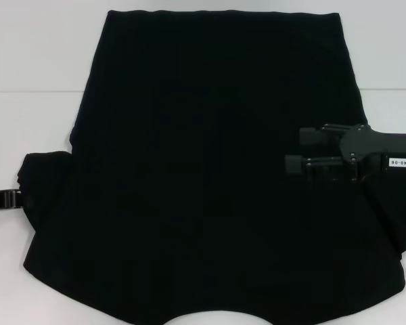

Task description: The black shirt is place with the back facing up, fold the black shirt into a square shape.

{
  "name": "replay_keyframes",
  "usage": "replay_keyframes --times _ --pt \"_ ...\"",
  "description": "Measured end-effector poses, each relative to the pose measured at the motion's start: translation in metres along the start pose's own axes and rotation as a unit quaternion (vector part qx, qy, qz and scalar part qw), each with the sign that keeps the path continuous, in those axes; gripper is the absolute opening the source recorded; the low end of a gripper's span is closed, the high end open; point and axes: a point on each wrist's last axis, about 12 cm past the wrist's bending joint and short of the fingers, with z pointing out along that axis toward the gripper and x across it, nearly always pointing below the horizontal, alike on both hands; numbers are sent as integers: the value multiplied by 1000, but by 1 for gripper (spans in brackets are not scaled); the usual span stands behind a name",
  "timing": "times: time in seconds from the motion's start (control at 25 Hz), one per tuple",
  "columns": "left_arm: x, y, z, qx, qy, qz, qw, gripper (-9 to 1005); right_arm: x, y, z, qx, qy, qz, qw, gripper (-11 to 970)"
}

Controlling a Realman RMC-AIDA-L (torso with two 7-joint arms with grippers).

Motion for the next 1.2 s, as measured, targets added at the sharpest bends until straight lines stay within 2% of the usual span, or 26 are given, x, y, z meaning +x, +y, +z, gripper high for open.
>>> replay_keyframes --times 0.6,1.2 --pt "-9 16 -7 -50 -43 -9 998 51 1 0 -1 4 -9 5 1000 925" --pt "-19 22 -11 -79 -68 -5 995 74 -1 0 -1 4 -13 5 1000 925"
